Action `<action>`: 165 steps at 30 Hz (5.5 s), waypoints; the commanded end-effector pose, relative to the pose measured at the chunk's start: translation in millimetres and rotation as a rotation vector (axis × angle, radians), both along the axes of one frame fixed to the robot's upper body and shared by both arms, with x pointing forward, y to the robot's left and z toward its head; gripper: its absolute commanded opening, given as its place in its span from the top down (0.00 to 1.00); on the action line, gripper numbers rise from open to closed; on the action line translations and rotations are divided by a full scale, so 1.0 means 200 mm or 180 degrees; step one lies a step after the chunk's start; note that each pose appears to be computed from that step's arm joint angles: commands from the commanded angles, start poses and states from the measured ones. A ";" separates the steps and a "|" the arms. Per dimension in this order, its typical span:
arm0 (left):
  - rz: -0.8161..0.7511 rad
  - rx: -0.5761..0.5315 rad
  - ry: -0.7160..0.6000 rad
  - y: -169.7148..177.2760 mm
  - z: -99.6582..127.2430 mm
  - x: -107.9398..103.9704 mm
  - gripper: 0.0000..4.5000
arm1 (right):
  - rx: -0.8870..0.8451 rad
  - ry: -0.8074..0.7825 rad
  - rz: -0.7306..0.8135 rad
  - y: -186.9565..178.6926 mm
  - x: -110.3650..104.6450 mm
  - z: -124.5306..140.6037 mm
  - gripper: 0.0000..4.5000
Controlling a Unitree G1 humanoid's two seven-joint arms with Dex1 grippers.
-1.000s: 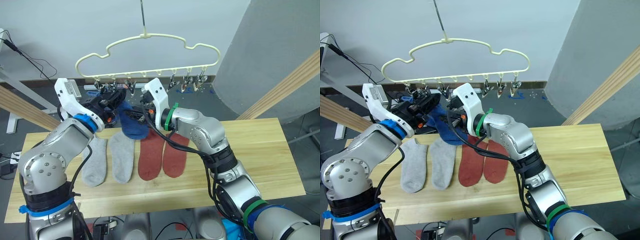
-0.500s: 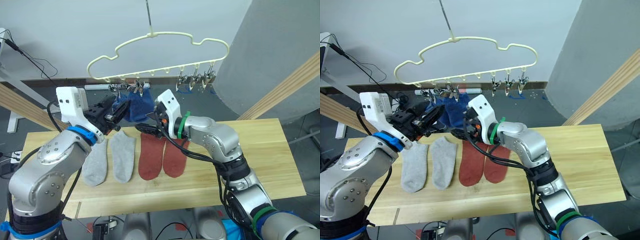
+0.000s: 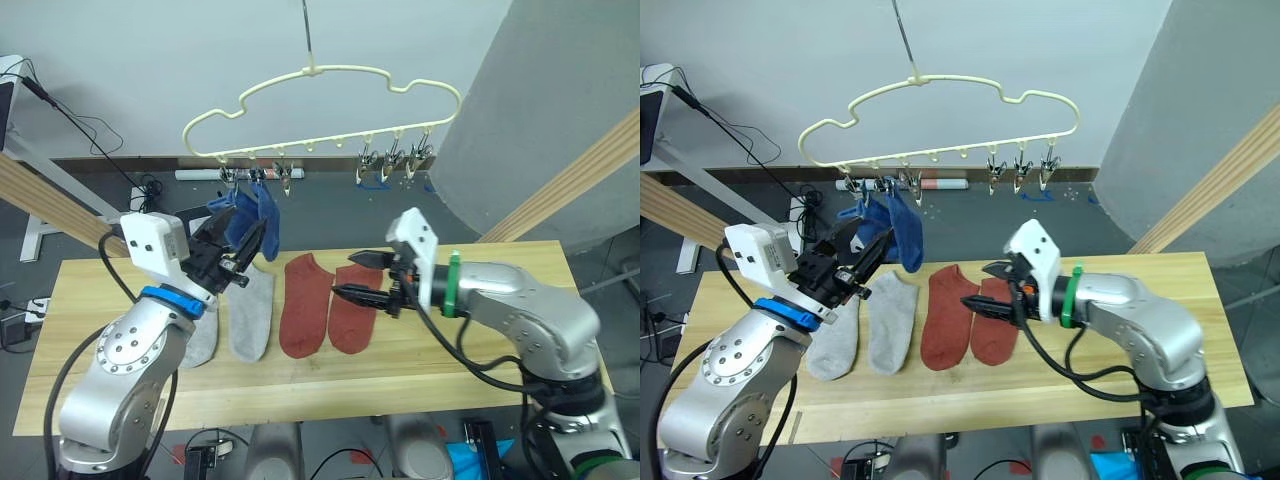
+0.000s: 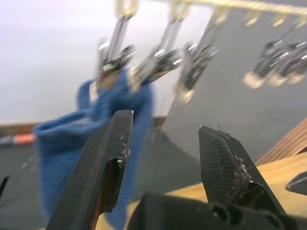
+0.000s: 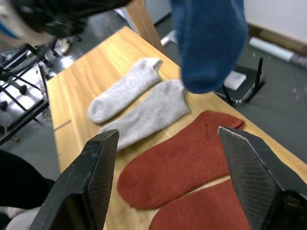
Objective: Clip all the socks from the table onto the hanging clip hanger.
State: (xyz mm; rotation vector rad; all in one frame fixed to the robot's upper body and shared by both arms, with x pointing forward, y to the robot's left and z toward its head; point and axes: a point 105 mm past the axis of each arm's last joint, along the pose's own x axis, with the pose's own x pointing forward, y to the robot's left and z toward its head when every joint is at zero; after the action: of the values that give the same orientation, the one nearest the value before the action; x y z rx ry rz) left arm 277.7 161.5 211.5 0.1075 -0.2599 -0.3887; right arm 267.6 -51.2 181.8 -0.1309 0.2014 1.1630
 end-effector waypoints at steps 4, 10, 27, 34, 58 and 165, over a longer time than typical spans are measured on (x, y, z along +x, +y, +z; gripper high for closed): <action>0.0013 -0.0034 -0.0279 -0.04 0.05 0.00 0.44 | 0.0198 -0.0356 0.0086 -0.11 -0.08 0.13 0.24; -0.0028 -0.0045 -0.0389 -0.11 0.04 0.03 0.44 | 0.0204 -0.0588 -0.0058 -0.28 -0.13 0.22 0.24; 0.0016 -0.0101 -0.0307 -0.15 0.01 0.14 0.44 | 0.0355 -0.0849 -0.0044 -0.30 -0.20 0.40 0.24; -0.0018 -0.0128 -0.0292 -0.17 0.05 0.19 0.44 | 0.0401 -0.0799 -0.0072 -0.26 -0.20 0.37 0.24; 0.0297 -0.0252 -0.0261 -0.14 0.15 0.32 0.44 | 0.0462 -0.0649 -0.0210 -0.23 -0.22 0.31 0.24; -0.0010 -0.0977 0.0170 -0.07 0.29 0.33 0.97 | -0.1325 0.0059 -0.1621 0.09 0.48 -0.60 0.01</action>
State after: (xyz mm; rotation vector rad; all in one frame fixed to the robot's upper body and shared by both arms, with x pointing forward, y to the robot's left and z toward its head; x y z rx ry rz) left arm 351.8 146.1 258.0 -0.2192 -0.2126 -0.3484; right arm 366.4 -30.9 70.0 -0.4085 0.4472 0.6080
